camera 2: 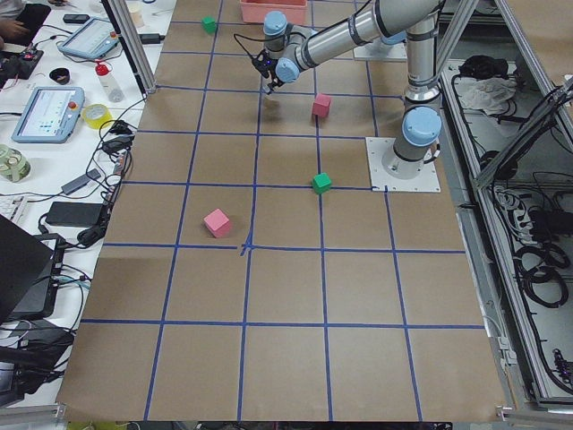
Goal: Align button upright
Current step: 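Grasp the button body with the left gripper and lift it, then rotate the button cap-up and set it down with the left gripper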
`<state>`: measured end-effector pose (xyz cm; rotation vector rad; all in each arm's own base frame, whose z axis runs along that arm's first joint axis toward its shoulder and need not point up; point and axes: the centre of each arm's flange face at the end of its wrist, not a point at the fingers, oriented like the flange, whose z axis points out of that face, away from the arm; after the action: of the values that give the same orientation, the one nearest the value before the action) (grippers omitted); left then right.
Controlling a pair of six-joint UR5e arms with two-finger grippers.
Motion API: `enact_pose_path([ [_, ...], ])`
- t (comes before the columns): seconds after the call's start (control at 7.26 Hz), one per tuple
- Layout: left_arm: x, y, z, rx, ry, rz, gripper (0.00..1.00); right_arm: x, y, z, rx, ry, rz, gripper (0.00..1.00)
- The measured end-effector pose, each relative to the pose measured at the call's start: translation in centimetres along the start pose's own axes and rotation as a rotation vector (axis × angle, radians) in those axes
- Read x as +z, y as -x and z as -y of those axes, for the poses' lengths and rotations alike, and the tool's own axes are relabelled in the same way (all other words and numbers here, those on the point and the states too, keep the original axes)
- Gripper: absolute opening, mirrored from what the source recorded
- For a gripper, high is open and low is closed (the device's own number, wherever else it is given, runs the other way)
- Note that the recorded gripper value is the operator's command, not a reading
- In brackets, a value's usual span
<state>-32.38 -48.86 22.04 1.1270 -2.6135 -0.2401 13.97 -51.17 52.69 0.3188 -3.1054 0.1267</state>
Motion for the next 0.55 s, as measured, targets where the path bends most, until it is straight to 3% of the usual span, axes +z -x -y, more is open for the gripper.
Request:
enact_pose_path([
  [0.28,-0.26,-0.05,0.75,-0.174,0.139,-0.055,0.0,0.04,0.0,0.03,0.001,0.001,0.001,1.0],
  [0.55,-0.04,0.43,1.33,-0.284,0.234,-0.076,0.0,0.09,0.0,0.05,0.001,0.001,0.002,1.0],
])
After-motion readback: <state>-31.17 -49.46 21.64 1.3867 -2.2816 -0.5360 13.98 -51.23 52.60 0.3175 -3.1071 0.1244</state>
